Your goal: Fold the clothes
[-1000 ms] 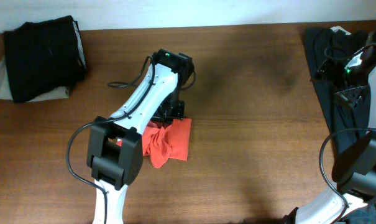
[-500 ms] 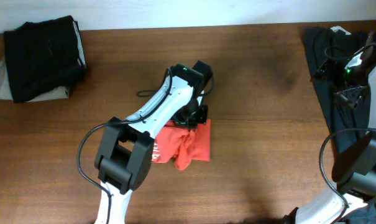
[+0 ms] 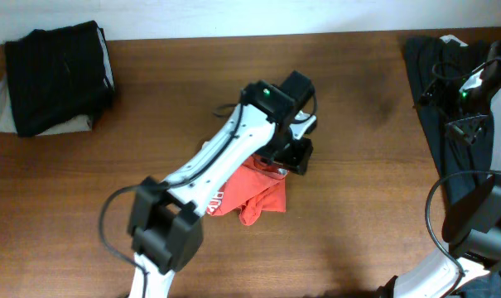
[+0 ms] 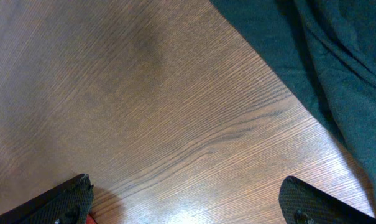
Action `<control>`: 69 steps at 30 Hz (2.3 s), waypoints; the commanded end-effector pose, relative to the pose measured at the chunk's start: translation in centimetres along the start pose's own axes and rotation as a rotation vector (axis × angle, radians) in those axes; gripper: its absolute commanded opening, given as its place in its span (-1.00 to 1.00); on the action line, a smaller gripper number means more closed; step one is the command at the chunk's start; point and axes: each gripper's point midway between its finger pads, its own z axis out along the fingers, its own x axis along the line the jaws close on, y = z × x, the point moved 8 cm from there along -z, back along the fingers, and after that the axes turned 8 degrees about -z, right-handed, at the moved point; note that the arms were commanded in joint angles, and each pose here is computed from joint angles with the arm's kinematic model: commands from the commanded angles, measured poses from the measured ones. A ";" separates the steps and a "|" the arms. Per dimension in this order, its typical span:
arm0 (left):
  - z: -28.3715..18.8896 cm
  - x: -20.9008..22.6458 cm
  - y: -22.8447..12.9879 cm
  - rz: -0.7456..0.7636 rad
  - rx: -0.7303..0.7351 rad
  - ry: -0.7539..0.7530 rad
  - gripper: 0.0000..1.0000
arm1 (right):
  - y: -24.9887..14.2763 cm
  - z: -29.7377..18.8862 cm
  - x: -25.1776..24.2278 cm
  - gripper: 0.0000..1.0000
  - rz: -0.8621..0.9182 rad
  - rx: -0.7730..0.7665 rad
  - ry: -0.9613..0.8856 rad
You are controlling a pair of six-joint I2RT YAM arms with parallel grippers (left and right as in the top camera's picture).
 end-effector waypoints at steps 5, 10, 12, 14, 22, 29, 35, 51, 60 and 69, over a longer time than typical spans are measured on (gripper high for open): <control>-5.1 8.9 -2.4 -0.259 -0.006 0.361 0.48 | 0.1 -0.6 0.0 0.97 -0.011 -0.018 -0.003; 1.2 9.0 -2.1 -0.164 0.058 0.141 0.68 | 0.1 -0.6 0.0 0.97 -0.011 -0.018 -0.003; 2.7 9.2 -2.3 -0.111 0.083 0.053 0.68 | 0.1 -0.6 0.0 0.98 -0.011 -0.018 -0.003; 3.5 9.2 -3.0 -0.067 0.118 0.014 0.57 | 0.1 -0.6 0.0 0.98 -0.011 -0.018 -0.003; 3.8 5.9 -3.8 0.063 0.160 -0.189 -0.98 | 0.1 -0.6 0.0 0.98 -0.011 -0.018 -0.003; 5.4 0.7 -6.3 0.204 0.237 -0.183 0.00 | 0.1 -0.6 0.0 0.97 -0.011 -0.018 -0.003; 3.8 1.9 -5.9 0.203 0.240 -0.105 0.42 | 0.1 -0.6 0.0 0.97 -0.011 -0.018 -0.003; 7.3 6.6 1.2 -0.040 0.127 -0.117 -0.04 | 0.1 -0.6 0.0 0.97 -0.011 -0.018 -0.003; 9.0 2.4 2.3 0.100 0.111 -0.164 -0.18 | 0.1 -0.6 0.0 0.97 -0.011 -0.018 -0.003; -4.0 10.9 5.4 -0.080 -0.059 0.056 0.99 | 0.1 -0.6 0.0 0.97 -0.011 -0.018 -0.003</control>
